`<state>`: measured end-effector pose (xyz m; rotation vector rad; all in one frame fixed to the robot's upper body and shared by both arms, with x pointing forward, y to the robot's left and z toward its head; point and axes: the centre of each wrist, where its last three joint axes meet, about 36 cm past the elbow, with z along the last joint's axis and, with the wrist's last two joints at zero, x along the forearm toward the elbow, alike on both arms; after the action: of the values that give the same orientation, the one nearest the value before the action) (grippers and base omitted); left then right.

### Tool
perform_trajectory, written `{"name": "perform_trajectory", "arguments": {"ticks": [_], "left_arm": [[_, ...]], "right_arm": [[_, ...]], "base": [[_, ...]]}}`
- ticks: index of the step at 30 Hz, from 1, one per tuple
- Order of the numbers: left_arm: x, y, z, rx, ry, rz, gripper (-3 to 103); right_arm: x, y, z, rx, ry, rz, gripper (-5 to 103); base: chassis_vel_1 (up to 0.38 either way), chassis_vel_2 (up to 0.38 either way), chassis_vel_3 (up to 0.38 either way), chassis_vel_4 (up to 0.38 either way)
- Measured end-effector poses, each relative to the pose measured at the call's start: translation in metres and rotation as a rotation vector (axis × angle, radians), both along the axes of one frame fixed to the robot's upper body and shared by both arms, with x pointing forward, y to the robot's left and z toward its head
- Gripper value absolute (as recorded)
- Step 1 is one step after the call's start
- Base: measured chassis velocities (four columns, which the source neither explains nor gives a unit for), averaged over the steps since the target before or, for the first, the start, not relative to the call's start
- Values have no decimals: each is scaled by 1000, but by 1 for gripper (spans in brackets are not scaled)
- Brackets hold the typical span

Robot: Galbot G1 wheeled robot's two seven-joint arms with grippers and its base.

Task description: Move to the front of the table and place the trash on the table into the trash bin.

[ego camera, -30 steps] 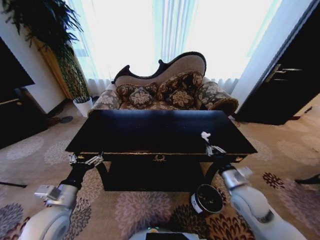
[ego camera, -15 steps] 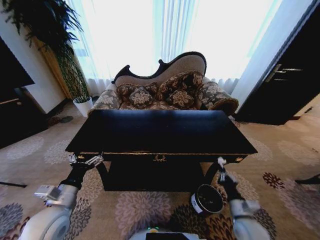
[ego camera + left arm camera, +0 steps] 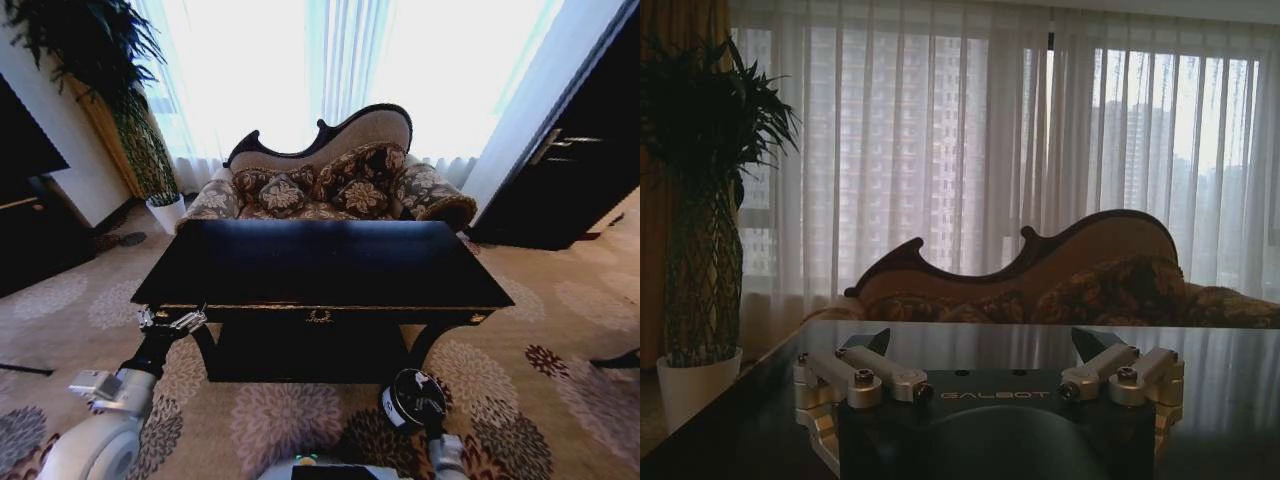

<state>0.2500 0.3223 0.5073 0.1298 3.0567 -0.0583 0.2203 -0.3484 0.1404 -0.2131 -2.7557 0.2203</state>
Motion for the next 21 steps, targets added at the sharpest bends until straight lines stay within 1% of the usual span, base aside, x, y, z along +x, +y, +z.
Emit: {"name": "perform_trajectory", "arguments": {"ticks": [2,5,6,10,13,14,15,16,18,19,20,21], "left_arm": [[0,0,0,0,0,0,100],[0,0,0,0,0,0,100],[0,0,0,0,0,0,100],[0,0,0,0,0,0,100],[0,0,0,0,0,0,100],[0,0,0,0,0,0,100],[0,0,0,0,0,0,100],[0,0,0,0,0,0,100],[0,0,0,0,0,0,100],[0,0,0,0,0,0,100],[0,0,0,0,0,0,100],[0,0,0,0,0,0,100]], "right_arm": [[9,-9,-11,-43,28,19,0],[24,-35,-29,-125,75,20,0],[24,-35,-29,-125,75,20,0],[41,-63,-36,-185,106,-3,0],[48,-69,-37,-194,130,-20,0],[50,-70,-38,-195,137,-25,-3],[51,-70,-38,-195,141,-29,1],[51,-70,-38,-195,141,-29,1],[50,-69,-41,-193,152,-33,12],[51,-69,-42,-192,155,-36,12],[51,-68,-43,-192,156,-39,17],[51,-68,-43,-192,156,-39,17]], "base": [[0,0,0,0],[0,0,0,0],[0,0,0,0],[0,0,0,0],[0,0,0,0],[0,0,0,0],[0,0,0,0],[0,0,0,0],[0,0,0,0],[0,0,0,0],[0,0,0,0],[0,0,0,0]]}}
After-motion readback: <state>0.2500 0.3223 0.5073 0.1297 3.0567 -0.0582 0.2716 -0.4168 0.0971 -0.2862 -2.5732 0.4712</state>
